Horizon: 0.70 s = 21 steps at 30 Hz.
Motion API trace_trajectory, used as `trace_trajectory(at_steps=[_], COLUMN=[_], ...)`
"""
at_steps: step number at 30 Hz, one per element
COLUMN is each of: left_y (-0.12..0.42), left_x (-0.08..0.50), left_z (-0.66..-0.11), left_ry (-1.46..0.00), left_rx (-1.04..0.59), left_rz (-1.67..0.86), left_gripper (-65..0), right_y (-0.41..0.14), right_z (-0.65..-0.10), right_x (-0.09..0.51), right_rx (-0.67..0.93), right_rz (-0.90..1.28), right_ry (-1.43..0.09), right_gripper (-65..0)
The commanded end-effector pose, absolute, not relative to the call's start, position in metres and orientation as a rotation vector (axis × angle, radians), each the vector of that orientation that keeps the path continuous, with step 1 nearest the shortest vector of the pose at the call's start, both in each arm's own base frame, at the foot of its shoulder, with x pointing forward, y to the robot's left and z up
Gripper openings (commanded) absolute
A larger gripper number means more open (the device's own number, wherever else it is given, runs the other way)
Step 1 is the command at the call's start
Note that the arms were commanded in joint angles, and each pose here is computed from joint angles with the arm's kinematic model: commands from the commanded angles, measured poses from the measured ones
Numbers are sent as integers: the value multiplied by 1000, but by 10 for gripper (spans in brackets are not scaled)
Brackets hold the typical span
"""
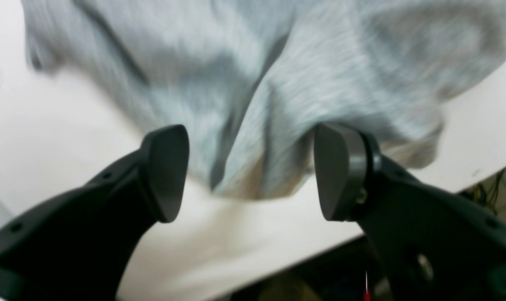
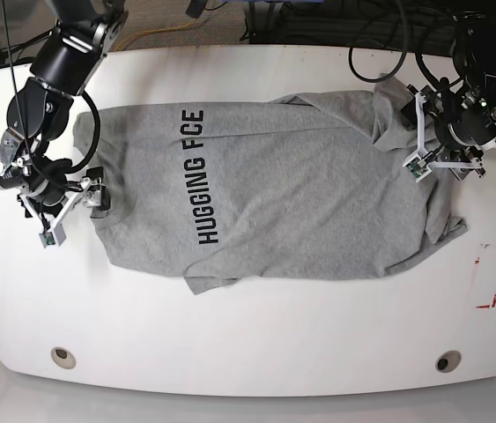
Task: Fold the T-shirt properly
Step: 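Release the shirt and grasp its side edges with both grippers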
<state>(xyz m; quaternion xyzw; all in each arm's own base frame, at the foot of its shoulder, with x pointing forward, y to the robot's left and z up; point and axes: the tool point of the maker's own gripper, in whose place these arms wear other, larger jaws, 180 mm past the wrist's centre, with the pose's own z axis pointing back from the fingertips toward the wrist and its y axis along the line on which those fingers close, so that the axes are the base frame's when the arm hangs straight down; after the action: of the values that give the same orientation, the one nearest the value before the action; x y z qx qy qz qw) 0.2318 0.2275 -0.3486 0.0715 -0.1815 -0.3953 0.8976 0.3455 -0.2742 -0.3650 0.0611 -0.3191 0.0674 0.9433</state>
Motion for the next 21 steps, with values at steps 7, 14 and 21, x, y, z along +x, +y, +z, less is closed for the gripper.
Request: trace_trajectory(at_steps=[7, 14, 21], left_y=[208, 210, 231], left_x=[222, 239, 271], left_z=[-348, -327, -296], left_ry=[-402, -525, -683], left_rx=[25, -36, -1], left_rz=[-832, -722, -558], left_gripper=[-217, -217, -218], right_y=[-291, -277, -275], right_z=[-344, -359, -372], right_x=[405, 432, 445], right_rx=[217, 277, 326], right_rz=[71, 106, 67], right_ry=[-769, -780, -804], right_gripper=[-87, -87, -87])
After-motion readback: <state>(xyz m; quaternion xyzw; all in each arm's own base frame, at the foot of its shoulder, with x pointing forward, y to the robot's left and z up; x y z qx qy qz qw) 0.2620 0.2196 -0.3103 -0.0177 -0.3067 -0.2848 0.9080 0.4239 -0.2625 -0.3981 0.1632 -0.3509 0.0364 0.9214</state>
